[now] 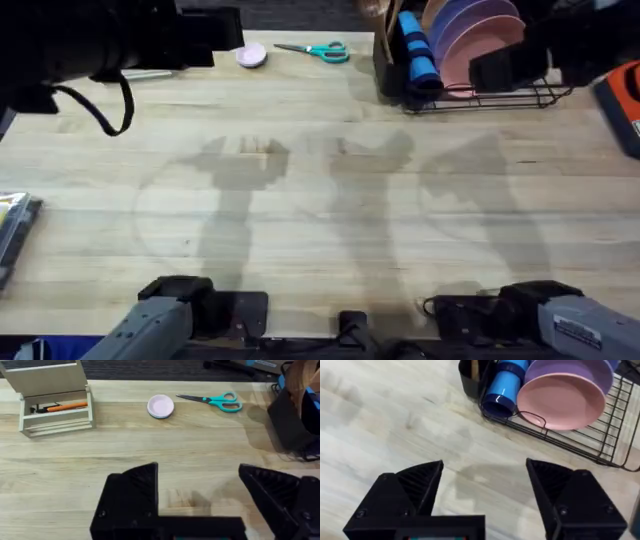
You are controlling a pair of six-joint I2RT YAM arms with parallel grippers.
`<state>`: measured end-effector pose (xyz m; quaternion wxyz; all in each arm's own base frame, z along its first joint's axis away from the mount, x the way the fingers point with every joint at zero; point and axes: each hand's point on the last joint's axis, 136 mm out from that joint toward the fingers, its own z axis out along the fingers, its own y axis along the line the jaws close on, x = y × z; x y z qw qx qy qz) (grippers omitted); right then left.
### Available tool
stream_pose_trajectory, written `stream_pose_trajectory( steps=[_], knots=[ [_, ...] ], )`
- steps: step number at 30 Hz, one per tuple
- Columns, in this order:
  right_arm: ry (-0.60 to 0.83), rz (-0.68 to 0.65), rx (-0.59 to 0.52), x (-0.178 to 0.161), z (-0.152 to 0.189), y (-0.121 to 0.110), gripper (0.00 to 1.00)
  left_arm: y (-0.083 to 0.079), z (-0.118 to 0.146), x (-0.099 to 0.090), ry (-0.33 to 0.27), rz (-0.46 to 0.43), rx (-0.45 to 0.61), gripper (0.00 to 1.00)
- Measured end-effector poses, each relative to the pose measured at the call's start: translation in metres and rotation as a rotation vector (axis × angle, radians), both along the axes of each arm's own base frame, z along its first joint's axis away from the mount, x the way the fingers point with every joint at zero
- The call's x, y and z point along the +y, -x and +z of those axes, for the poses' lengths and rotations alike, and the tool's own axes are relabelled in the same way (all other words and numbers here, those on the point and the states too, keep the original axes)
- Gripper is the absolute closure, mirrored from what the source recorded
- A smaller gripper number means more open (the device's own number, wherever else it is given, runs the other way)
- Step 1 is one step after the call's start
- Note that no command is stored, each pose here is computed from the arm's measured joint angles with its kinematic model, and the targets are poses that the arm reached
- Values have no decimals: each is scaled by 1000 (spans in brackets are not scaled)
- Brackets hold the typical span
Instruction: Pick up the spoon on the table one by one and put them onto the rack
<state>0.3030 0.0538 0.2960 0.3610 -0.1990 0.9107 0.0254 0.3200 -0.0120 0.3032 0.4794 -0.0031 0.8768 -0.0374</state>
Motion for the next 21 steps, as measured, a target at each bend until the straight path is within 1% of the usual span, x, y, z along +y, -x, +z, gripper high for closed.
stream_pose_trajectory(
  steps=[4, 11, 21],
  knots=[
    [-46, -52, -16, -1, 8, 5, 9, 0, 0, 0, 0, 0, 0, 7],
    [-164, -177, 0, -1, 13, 8, 10, 0, 0, 0, 0, 0, 0, 7],
    [-200, -217, 10, -1, 13, 8, 9, 0, 0, 0, 0, 0, 0, 7]
  ],
)
